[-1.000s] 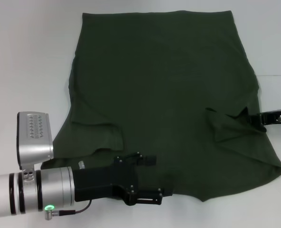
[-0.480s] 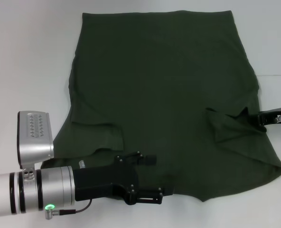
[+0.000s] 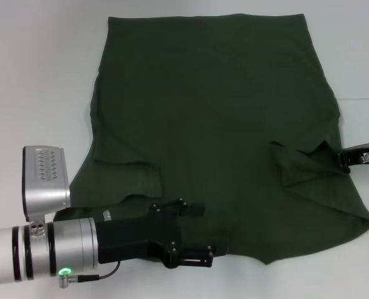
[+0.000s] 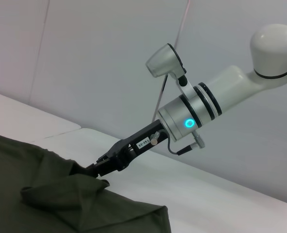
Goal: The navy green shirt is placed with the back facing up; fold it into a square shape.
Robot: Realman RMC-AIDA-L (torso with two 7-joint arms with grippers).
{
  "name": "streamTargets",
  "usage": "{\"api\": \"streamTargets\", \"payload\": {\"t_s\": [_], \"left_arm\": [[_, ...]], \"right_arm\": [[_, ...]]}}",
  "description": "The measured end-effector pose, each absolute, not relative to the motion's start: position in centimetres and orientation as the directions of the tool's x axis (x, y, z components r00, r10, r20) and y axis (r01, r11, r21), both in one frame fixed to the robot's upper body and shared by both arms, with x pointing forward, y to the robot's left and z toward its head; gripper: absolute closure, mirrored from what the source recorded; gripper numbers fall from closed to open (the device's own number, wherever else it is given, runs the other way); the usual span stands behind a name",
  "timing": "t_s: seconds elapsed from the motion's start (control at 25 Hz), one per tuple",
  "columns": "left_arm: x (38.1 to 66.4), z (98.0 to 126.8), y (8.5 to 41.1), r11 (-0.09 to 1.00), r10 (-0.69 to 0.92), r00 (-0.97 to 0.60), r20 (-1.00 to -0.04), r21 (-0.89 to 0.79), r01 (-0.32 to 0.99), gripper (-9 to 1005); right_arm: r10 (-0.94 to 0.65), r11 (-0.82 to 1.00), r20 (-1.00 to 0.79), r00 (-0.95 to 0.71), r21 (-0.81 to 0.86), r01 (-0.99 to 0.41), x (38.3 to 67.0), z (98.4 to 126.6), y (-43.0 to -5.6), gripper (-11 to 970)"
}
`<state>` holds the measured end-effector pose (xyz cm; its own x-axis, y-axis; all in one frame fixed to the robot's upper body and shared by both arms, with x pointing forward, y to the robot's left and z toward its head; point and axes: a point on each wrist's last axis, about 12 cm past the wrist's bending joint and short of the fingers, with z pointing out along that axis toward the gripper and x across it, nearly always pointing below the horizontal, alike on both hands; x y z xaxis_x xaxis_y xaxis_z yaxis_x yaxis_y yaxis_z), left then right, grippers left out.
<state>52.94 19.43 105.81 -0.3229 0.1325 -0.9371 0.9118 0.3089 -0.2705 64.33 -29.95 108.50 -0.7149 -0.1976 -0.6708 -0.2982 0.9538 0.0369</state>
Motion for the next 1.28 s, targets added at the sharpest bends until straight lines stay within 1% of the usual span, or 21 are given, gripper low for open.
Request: {"api": "streamTargets", "payload": {"t_s": [0.24, 0.4, 0.52, 0.8, 1.04, 1.28], "left_arm": [[52.9, 105.8, 19.5, 0.311, 0.132, -0.325, -0.937, -0.272, 0.911, 47], [52.9, 105.8, 19.5, 0.313, 0.13, -0.325, -0.937, -0.272, 0.91, 47], [52.9, 105.8, 19.5, 0.312, 0.13, -0.325, -0.937, -0.272, 0.91, 47], [52.9, 105.8, 19.5, 0.31, 0.133, -0.319, -0.939, -0.266, 0.913, 46], [53.0, 105.9, 19.5, 0.311, 0.131, -0.315, -0.94, -0.263, 0.913, 46], [53.1, 105.9, 19.7, 0.323, 0.121, -0.317, -0.941, -0.264, 0.909, 46]], "right_arm": [[-0.185, 0.955, -0.671, -0.718, 0.049, -0.292, 64.3, 108.5, -30.0, 959], [-0.17, 0.955, -0.675, -0.718, 0.066, -0.288, 64.3, 108.7, -30.0, 960], [-0.136, 0.952, -0.691, -0.71, 0.109, -0.288, 64.6, 109.2, -29.9, 955], [-0.038, 0.94, -0.76, -0.649, 0.194, -0.282, 65.9, 111.6, -29.1, 938], [-0.047, 0.945, -0.798, -0.601, 0.159, -0.285, 67.3, 112.4, -27.1, 924], [-0.109, 0.945, -0.814, -0.571, 0.093, -0.313, 67.9, 111.4, -24.7, 909]]}}
